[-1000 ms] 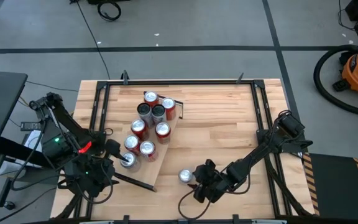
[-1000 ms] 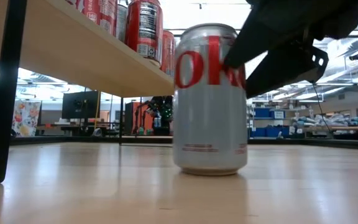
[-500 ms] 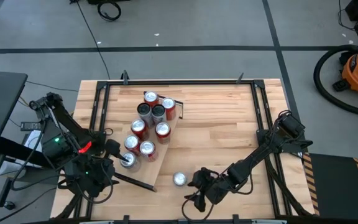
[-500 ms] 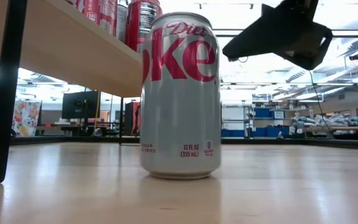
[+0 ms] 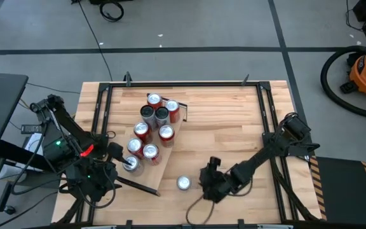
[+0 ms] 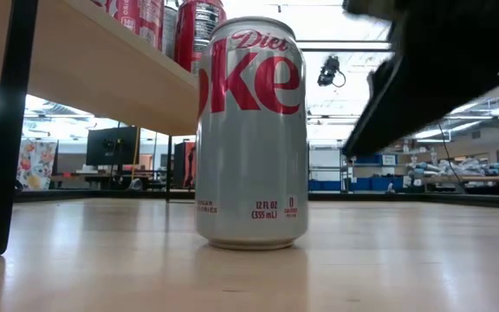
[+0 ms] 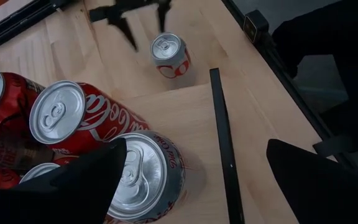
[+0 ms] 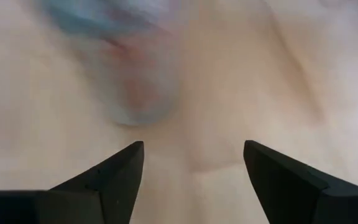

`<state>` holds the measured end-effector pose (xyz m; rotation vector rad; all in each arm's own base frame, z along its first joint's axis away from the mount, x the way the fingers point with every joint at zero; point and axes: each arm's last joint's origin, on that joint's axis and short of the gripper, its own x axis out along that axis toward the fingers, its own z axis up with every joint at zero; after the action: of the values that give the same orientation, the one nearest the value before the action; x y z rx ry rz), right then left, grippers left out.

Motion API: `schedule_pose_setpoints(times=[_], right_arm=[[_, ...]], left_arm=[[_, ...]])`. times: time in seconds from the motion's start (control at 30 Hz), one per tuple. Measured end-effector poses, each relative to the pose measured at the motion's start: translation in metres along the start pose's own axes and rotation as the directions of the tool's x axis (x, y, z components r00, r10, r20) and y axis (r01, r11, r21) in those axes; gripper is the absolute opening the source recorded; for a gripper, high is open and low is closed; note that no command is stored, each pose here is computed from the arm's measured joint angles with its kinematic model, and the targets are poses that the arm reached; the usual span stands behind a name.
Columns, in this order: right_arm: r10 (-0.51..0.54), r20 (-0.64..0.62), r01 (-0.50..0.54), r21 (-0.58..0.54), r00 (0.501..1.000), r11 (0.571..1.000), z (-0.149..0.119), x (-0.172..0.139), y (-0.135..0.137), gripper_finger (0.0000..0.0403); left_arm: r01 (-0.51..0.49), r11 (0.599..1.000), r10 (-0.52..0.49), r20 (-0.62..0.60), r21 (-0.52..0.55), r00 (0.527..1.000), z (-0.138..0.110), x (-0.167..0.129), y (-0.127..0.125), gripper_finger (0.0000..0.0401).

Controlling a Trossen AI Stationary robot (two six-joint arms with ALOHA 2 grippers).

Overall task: Place canned beverage on shelf
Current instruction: Put the silver soda can on the shelf

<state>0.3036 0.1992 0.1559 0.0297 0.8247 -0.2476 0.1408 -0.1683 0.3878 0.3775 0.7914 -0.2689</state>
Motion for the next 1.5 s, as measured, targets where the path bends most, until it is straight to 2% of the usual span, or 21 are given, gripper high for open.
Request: schedule_pose_setpoints(times=[0.1, 0.2, 0.33, 0.5, 0.67, 0.87, 1.0, 1.17, 1.33, 1.5], right_arm=[[-0.058, -0.069, 0.059, 0.012, 0.996, 0.998, -0.006, 0.012, -0.018, 0.0281], [-0.020, -0.131, 0.024, 0.027, 0.991, 0.999, -0.013, 0.027, -0.035, 0.0269], [0.108, -0.077, -0.108, 0.011, 0.991, 0.994, -0.013, 0.046, -0.054, 0.0252], [0.162, -0.071, -0.167, -0.073, 0.984, 0.983, -0.012, 0.060, -0.081, 0.0240], [0.164, -0.041, -0.169, -0.154, 0.986, 0.974, -0.009, 0.067, -0.098, 0.0240], [0.119, 0.000, -0.118, -0.153, 0.993, 0.981, -0.012, 0.070, -0.116, 0.0238], [0.055, 0.086, -0.045, -0.117, 0.995, 0.992, -0.027, 0.063, -0.133, 0.0238], [0.085, 0.294, -0.068, -0.068, 0.952, 0.995, -0.047, 0.046, -0.154, 0.0237], [0.188, 0.451, -0.161, -0.098, 0.873, 0.982, -0.053, 0.034, -0.168, 0.0237], [0.269, 0.460, -0.235, -0.131, 0.846, 0.963, -0.047, 0.036, -0.173, 0.0241]], left_arm=[[-0.002, 1.000, 0.002, 0.001, 0.000, 1.000, 0.000, 0.000, 0.000, 0.0400], [-0.014, 1.000, 0.014, 0.006, -0.006, 1.000, 0.000, 0.000, 0.000, 0.0400], [-0.040, 0.999, 0.040, 0.013, -0.012, 0.999, 0.000, 0.000, 0.001, 0.0400], [-0.134, 0.991, 0.135, 0.043, -0.031, 0.990, 0.001, 0.000, 0.004, 0.0400], [-0.216, 0.969, 0.225, 0.071, -0.120, 0.972, 0.003, 0.000, 0.007, 0.0400], [-0.236, 0.945, 0.261, 0.087, -0.227, 0.961, 0.007, 0.002, 0.013, 0.0400], [-0.271, 0.933, 0.296, 0.076, -0.235, 0.952, 0.008, 0.005, 0.020, 0.0400], [-0.367, 0.908, 0.388, 0.075, -0.204, 0.919, 0.009, 0.008, 0.029, 0.0400], [-0.414, 0.873, 0.447, 0.085, -0.258, 0.890, 0.014, 0.011, 0.039, 0.0400], [-0.399, 0.844, 0.467, 0.125, -0.357, 0.876, 0.024, 0.014, 0.048, 0.0400]])
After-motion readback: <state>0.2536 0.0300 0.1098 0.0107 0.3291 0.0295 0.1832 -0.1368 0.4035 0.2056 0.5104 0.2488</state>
